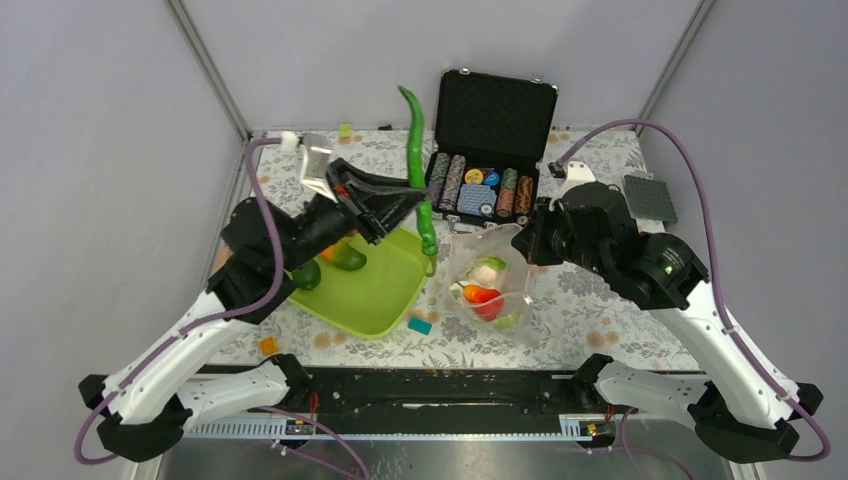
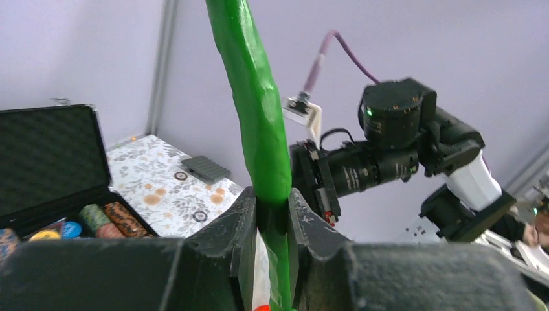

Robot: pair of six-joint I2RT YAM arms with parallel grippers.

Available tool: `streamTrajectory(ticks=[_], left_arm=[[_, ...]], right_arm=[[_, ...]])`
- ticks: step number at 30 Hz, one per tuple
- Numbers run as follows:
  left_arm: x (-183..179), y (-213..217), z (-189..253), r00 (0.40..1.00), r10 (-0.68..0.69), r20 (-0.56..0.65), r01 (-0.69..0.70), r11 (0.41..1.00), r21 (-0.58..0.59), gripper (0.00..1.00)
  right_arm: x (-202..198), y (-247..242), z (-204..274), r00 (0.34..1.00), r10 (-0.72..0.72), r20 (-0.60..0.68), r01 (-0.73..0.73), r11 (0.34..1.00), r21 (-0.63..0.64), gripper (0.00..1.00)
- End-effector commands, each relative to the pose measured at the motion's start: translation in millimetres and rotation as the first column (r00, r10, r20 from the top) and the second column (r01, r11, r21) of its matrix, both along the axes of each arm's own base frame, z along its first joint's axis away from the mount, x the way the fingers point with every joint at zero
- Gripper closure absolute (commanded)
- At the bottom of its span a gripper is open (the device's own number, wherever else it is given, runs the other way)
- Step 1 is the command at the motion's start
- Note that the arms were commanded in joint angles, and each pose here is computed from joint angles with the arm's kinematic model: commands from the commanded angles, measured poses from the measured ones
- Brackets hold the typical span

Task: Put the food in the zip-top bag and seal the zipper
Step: Place the fake vegetable in the zipper food storage bag.

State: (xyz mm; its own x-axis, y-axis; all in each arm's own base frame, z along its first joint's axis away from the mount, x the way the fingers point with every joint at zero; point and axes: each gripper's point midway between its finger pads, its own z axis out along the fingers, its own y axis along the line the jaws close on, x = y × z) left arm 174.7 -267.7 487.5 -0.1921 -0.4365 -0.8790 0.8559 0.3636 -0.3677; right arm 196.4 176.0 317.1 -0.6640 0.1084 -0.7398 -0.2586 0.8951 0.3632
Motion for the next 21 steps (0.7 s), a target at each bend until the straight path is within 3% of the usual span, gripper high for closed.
streamTrajectory(ticks=[1,12,16,21], left_arm=[[-6,-31,12,0.990,-0.035,0.137,0.033,0.999,0.020,1.00],[-4,-94,-9,0.975,0.005,0.224,-0.005,1.000,-0.002,1.00],[16,-102,-23,0.983,0.084,0.163,-0.075,0.995,-0.059,1.00],[16,-108,-44,0.988,0.090,0.124,-0.072,0.987,-0.141,1.00]], right_arm=[[-3,17,31,1.000,0.021,0.011,-0.022,0.991,0.135,1.00],[-3,26,23,1.000,0.018,-0.022,-0.013,0.981,0.194,1.00],[-2,27,24,1.000,0.002,-0.027,0.004,0.975,0.221,1.00],[1,26,25,0.999,-0.036,-0.039,0.046,0.961,0.273,1.00]])
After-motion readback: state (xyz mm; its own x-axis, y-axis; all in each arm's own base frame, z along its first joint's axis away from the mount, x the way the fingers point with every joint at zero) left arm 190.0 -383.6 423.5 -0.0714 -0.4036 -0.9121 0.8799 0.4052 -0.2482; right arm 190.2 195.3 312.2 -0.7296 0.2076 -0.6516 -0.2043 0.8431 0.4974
